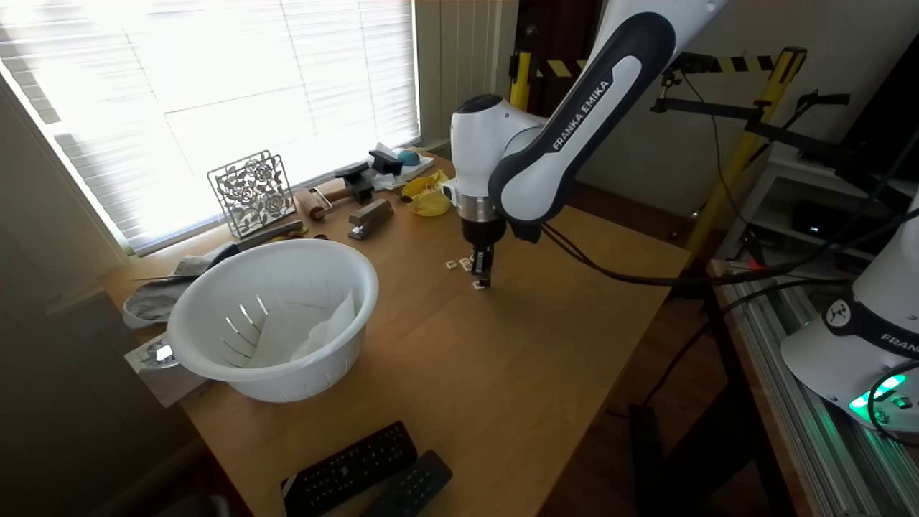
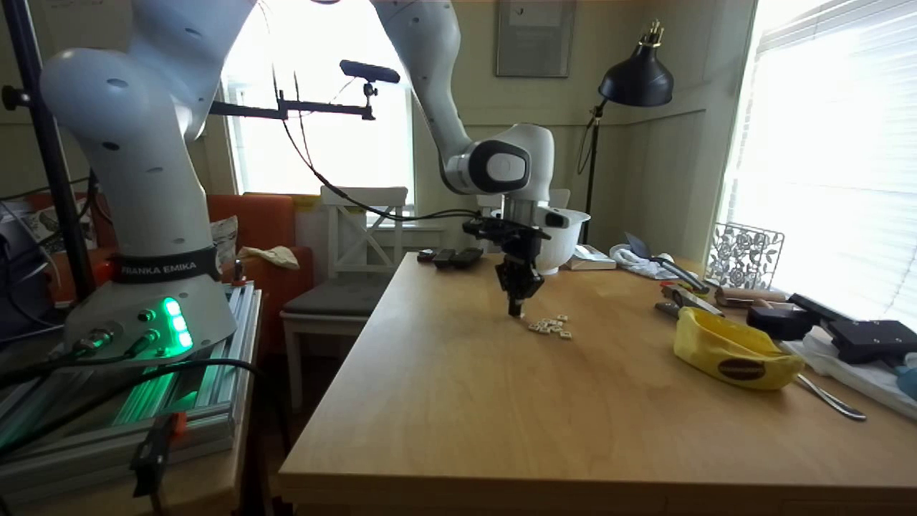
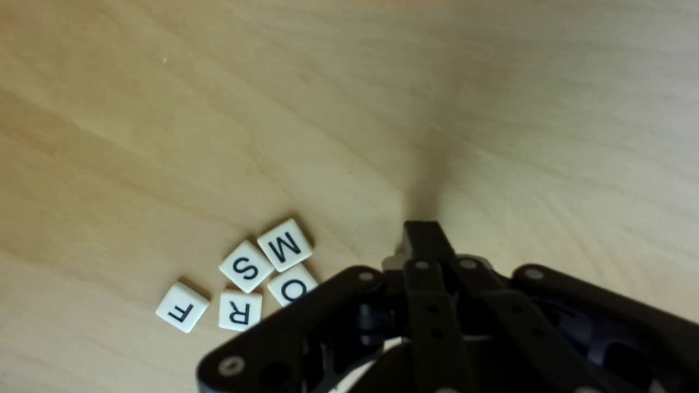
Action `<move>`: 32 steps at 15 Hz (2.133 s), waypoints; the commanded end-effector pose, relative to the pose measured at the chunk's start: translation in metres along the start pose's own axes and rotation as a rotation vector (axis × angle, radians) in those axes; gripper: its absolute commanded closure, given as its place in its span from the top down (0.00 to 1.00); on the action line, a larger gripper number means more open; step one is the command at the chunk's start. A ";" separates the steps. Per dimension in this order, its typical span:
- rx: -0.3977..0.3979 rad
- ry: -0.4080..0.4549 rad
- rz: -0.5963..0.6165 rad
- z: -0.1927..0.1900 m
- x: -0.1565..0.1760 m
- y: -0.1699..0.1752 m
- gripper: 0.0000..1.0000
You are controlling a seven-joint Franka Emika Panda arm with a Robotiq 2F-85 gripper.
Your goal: Move the letters to the left
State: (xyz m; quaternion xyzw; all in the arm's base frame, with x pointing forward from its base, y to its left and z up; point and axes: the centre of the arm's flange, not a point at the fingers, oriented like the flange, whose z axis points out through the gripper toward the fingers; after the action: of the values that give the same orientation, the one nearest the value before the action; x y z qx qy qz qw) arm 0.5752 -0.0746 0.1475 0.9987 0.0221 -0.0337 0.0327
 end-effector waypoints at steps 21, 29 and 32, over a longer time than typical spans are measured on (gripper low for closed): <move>0.049 0.080 0.086 -0.028 -0.032 -0.017 0.00; 0.045 0.163 0.107 -0.048 -0.003 0.012 0.00; 0.044 0.175 0.111 -0.046 0.010 0.025 0.00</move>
State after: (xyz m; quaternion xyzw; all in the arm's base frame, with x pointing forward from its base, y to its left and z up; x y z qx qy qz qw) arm 0.5730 -0.0828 0.1988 0.9981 -0.0329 0.0476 0.0191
